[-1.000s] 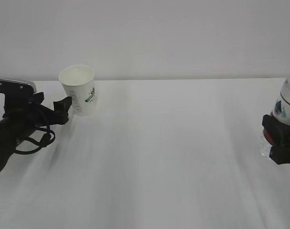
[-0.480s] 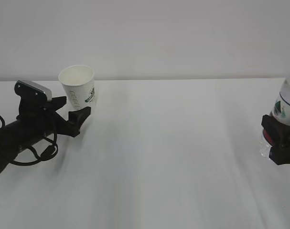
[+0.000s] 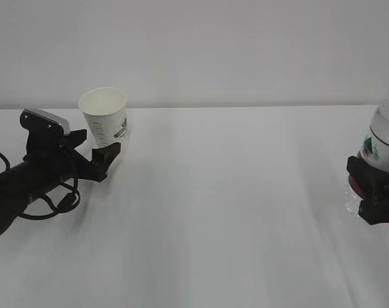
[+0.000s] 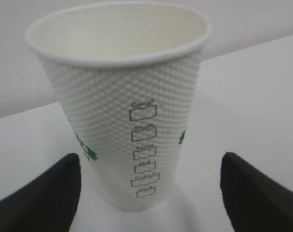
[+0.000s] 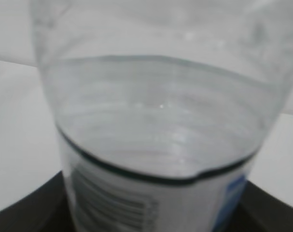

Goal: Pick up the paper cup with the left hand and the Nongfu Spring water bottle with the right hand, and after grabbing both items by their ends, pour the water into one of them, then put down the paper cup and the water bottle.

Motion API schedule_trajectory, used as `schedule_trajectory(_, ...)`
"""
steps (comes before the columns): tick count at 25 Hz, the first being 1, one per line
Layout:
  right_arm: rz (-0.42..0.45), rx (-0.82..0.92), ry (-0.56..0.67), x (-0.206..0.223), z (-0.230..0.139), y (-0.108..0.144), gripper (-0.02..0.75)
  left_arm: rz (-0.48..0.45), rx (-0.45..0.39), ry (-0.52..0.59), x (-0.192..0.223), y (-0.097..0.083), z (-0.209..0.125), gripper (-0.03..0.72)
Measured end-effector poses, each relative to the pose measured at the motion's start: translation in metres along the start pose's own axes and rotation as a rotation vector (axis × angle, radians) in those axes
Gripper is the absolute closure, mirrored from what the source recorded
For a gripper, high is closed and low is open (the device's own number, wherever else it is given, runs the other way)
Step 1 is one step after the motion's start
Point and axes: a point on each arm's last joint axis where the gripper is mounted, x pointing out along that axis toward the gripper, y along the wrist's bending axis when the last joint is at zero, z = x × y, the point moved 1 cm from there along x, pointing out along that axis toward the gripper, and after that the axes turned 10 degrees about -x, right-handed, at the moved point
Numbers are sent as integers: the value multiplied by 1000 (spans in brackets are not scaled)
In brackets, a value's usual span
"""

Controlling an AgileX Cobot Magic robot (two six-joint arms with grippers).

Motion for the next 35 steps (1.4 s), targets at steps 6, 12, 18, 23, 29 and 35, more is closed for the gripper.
schedule_trajectory(6, 0, 0, 0, 0, 0, 0, 256, 15, -14, -44, 10, 4, 9, 6)
schedule_trajectory(12, 0, 0, 0, 0, 0, 0, 256, 22, -74, -31, 21, 8, 8, 5)
schedule_trajectory(18, 0, 0, 0, 0, 0, 0, 256, 25, -66, -44, 32, 11, 16, 5)
schedule_trajectory(23, 0, 0, 0, 0, 0, 0, 256, 29, -98, -35, 42, 14, 13, 5)
schedule_trajectory(29, 0, 0, 0, 0, 0, 0, 256, 30, -101, -23, 51, 17, 5, 5)
schedule_trajectory(35, 0, 0, 0, 0, 0, 0, 256, 21, -99, -51, 52, 17, 9, 23)
